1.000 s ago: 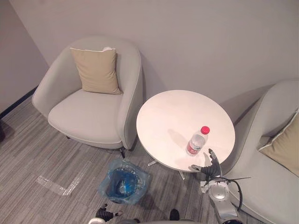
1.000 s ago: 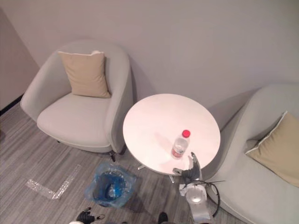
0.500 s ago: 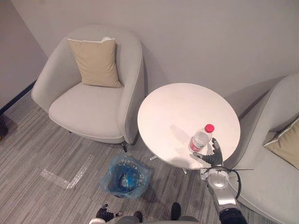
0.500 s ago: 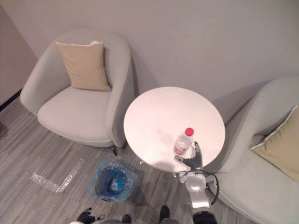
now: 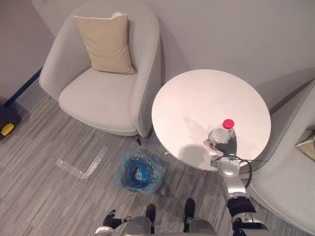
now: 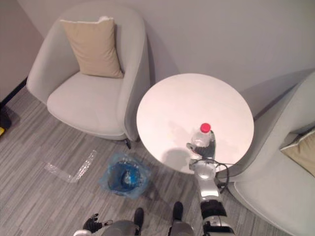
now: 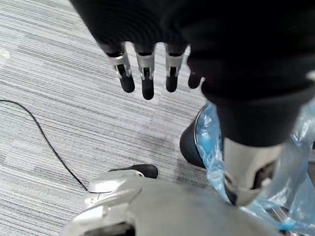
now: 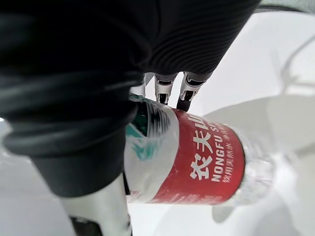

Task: Gather rubbish on tea table into small bin, then transfer packed bag to large trash can.

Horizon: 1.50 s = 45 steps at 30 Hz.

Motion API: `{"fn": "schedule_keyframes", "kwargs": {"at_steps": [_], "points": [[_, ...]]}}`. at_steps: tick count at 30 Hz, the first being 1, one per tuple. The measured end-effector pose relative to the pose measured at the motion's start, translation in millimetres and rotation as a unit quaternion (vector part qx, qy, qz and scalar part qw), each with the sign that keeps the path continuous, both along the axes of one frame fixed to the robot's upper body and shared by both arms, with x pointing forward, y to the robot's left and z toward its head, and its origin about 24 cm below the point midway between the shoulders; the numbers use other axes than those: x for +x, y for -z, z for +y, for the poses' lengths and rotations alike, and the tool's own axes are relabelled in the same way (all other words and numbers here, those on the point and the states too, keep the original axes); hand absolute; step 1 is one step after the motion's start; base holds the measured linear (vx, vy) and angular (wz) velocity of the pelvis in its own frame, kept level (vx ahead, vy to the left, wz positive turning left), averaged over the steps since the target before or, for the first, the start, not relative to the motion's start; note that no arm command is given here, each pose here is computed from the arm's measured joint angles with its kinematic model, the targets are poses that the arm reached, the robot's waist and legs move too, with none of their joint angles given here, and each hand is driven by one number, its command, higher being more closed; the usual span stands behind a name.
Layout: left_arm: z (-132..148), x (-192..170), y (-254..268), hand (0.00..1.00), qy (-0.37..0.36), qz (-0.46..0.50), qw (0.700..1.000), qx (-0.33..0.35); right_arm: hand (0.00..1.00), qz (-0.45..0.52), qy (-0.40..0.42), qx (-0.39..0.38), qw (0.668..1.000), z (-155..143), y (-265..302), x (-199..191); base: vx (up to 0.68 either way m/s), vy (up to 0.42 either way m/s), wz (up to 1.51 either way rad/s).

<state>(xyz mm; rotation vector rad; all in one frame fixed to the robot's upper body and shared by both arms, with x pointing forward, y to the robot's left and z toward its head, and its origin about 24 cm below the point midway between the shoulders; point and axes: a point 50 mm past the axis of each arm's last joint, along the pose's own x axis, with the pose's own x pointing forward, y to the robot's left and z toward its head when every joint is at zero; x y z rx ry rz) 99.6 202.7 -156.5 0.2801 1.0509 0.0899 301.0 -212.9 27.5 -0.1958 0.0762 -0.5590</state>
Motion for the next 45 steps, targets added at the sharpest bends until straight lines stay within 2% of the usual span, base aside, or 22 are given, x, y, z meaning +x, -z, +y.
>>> {"fn": "schedule_keyframes", "kwargs": {"at_steps": [7, 14, 23, 31, 32, 45], "points": [[-0.9, 1.1, -0.4, 0.0, -0.005, -0.004, 1.0, -0.005, 1.0, -0.024, 0.03, 0.018, 0.999, -6.4, -13.7, 11.7, 0.0, 0.0, 0.0], [-1.6, 4.3, -1.8, 0.0, -0.004, -0.011, 1.0, -0.006, 1.0, -0.022, 0.005, 0.02, 1.0, -2.6, -13.3, 11.3, 0.0, 0.0, 0.0], [-0.7, 3.3, -1.5, 0.0, 0.008, -0.005, 1.0, 0.0, 1.0, -0.027, -0.086, -0.012, 0.996, 13.6, -4.7, -35.6, -0.03, 0.009, -0.12], [6.5, -8.0, 0.2, 0.0, 0.022, 0.014, 1.0, 0.007, 1.0, 0.02, -0.143, -0.033, 0.989, 17.4, 12.9, -73.5, -0.07, -0.007, -0.2], [8.6, -14.1, 1.9, 0.0, 0.021, 0.025, 0.999, 0.01, 1.0, 0.033, -0.15, -0.032, 0.988, 19.1, 19.3, -88.6, -0.06, 0.02, -0.38], [19.4, -13.6, -0.9, 0.0, -0.006, 0.018, 1.0, 0.017, 1.0, 0.032, -0.174, -0.008, 0.984, 40.3, 23.7, -89.7, -0.07, -0.024, 0.14]]}}
